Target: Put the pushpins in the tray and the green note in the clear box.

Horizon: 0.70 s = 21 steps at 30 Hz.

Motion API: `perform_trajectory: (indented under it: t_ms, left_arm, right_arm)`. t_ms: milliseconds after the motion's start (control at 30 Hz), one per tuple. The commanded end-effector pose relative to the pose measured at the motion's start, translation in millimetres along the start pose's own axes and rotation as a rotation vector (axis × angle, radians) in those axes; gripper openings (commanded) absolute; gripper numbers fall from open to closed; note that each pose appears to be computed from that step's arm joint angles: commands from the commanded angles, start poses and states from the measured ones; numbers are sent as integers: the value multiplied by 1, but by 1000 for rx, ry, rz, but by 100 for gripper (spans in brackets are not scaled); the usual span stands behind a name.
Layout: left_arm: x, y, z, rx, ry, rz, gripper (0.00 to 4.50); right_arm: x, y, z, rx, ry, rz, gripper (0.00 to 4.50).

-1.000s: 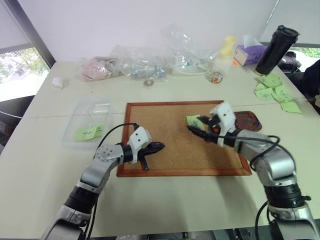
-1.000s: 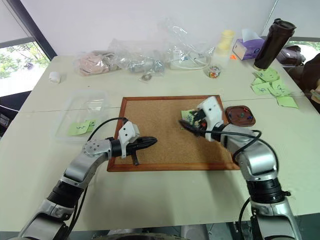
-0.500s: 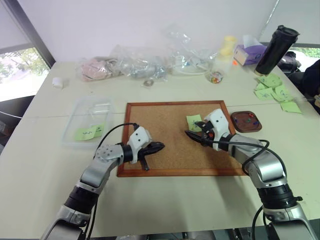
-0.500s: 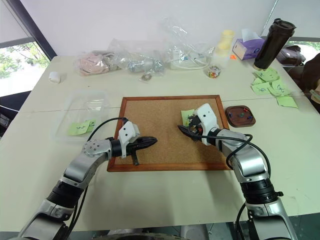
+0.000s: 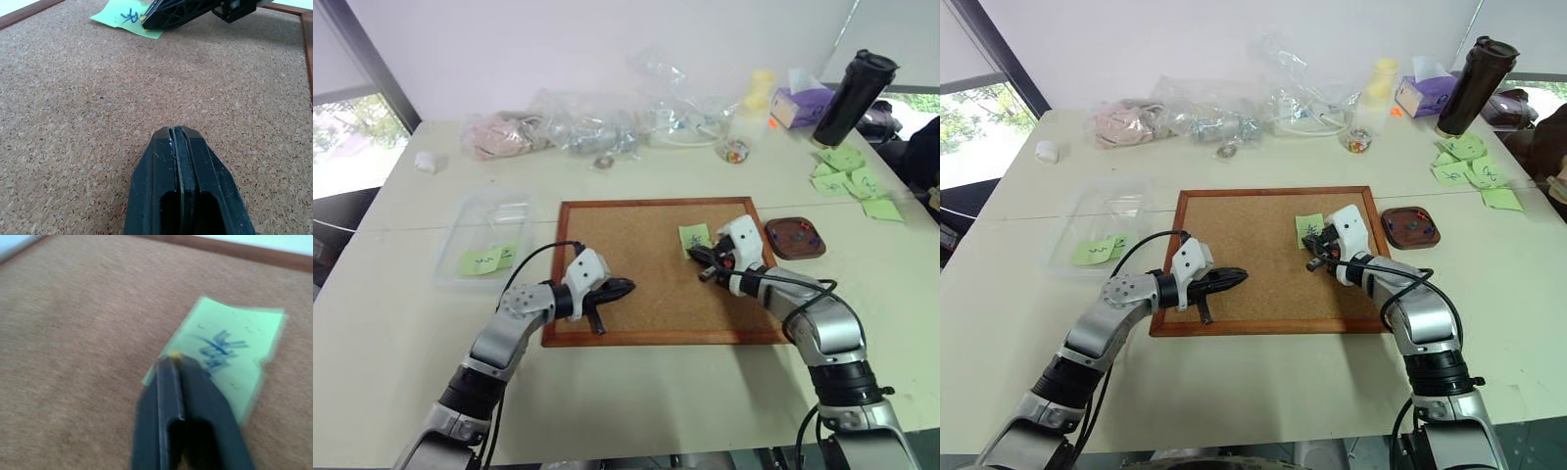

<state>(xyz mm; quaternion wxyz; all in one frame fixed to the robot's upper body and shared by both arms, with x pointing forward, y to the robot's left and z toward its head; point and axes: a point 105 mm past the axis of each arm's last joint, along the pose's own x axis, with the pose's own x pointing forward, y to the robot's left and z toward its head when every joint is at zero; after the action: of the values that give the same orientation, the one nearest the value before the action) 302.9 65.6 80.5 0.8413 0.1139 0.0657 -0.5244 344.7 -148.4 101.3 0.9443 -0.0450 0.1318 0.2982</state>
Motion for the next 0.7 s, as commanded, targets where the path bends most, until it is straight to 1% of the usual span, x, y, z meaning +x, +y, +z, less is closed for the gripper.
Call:
perform_trajectory:
  t_ms: [33,200,433,633,700]
  left_arm:
    - [-5,-2,-20,-40,67,6,0]
    - [-5,-2,-21,-41,68,8,0]
    - [-4,-4,-22,-45,72,2,0]
    - [-3,-5,-23,-45,72,-3,0]
    - [-2,-5,-23,-46,71,-3,0]
  right_arm:
    - [-1,4,7,-12,-27,11,4]
    - [-3,6,13,-25,-46,15,4]
    - [-13,14,43,-58,-134,53,4]
    - [-22,19,58,-78,-163,84,4]
    - [-25,20,58,-82,-161,93,4]
